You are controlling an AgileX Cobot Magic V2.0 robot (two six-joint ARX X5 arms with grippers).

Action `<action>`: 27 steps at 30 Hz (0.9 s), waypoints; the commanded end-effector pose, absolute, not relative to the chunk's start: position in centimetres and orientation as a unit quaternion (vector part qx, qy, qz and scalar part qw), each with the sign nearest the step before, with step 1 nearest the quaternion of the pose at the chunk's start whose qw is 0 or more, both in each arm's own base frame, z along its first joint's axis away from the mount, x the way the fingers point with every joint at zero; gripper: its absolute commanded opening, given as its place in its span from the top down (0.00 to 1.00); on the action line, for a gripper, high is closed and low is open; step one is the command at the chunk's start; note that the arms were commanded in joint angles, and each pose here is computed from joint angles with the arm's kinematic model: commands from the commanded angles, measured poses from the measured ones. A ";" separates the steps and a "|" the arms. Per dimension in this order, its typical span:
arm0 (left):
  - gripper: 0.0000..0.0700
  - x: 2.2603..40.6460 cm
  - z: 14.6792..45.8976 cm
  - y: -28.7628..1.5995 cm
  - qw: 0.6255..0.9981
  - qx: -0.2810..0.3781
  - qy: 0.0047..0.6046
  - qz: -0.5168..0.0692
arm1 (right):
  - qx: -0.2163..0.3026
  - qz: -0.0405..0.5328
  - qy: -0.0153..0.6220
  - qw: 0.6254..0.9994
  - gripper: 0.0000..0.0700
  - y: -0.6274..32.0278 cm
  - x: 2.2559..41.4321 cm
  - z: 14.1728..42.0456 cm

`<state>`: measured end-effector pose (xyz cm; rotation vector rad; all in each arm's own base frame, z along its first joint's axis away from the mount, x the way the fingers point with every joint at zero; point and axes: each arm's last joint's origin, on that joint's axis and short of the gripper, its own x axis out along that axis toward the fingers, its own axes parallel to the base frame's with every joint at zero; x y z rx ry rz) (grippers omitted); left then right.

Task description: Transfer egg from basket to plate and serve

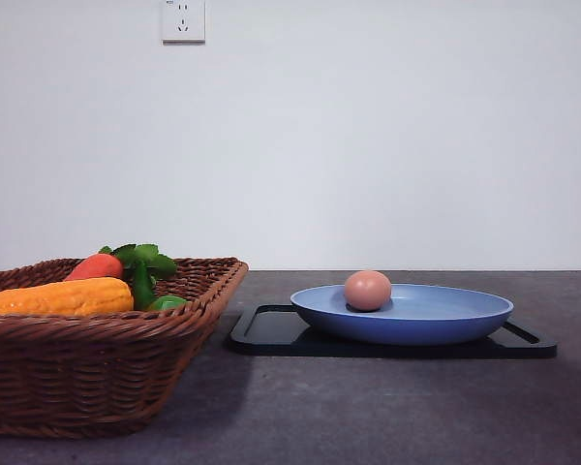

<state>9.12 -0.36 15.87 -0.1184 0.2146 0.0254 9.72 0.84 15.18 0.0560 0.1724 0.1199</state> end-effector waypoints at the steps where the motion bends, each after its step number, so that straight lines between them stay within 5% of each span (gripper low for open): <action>1: 1.00 9.2 14.9 -0.4 0.990 -0.060 0.126 0.015 | 0.034 0.057 0.085 0.994 1.00 0.8 9.8 15.1; 27: 1.00 9.2 14.9 -0.4 0.990 -0.060 0.126 0.015 | 0.034 0.057 0.085 0.994 1.00 0.8 9.8 15.1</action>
